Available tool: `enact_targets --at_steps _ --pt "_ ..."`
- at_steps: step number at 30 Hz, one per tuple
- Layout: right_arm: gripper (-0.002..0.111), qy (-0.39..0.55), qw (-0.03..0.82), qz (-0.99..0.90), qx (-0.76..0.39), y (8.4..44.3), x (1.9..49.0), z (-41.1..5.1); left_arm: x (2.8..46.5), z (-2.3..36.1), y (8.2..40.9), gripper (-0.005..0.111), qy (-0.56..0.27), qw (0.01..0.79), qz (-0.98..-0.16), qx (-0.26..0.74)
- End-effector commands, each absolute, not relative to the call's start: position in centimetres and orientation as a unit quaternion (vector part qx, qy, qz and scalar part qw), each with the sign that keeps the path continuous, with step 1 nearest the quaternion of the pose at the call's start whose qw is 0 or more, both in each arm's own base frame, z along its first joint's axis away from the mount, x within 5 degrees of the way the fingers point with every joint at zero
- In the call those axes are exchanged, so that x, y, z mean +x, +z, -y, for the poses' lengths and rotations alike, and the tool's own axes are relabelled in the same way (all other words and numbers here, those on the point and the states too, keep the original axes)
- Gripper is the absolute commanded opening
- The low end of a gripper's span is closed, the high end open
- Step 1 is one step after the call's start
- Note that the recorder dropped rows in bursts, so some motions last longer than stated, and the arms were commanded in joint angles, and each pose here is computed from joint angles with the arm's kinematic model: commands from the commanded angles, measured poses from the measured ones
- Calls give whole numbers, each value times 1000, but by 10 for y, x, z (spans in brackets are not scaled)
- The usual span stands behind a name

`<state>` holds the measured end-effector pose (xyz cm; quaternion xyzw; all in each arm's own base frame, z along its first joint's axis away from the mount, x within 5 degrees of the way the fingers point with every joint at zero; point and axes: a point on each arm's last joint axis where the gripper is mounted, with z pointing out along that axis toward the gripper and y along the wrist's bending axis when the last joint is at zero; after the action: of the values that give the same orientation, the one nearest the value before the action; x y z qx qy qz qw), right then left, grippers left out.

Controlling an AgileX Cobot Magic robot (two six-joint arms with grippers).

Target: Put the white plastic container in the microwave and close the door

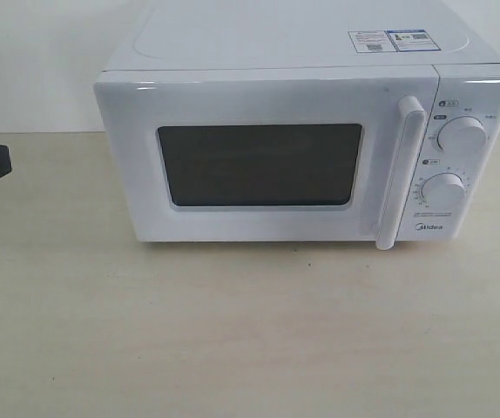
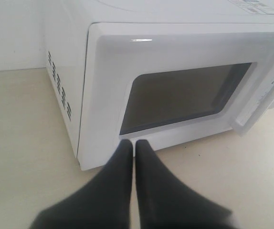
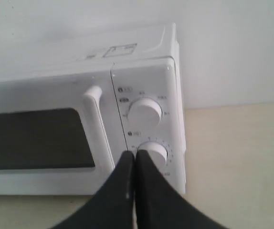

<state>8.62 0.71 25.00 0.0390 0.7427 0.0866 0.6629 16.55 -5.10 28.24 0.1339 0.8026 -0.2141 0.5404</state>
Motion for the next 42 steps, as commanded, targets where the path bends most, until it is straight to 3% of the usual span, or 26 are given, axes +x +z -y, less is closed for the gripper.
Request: enact_targets --at_steps 1,11,15,22,28,36,42 --pt "0 87 656 -748 55 239 85 -5 164 52 283 4 -216 542 -801 130" --pt "0 79 676 -730 58 243 81 -4 164 52 283 4 -216 542 -801 130" --pt "0 47 679 -732 3 242 73 -6 164 52 283 4 -216 542 -801 130" --pt "0 37 650 -757 54 232 56 1 164 52 283 4 -216 542 -801 130" --pt "0 -12 625 -781 -3 222 49 1 164 52 283 4 -216 542 -801 130" --pt "0 16 620 -784 29 184 54 1 164 52 283 4 -216 542 -801 130" --pt "0 13 618 -786 27 184 54 1 164 52 283 4 -216 542 -801 130"
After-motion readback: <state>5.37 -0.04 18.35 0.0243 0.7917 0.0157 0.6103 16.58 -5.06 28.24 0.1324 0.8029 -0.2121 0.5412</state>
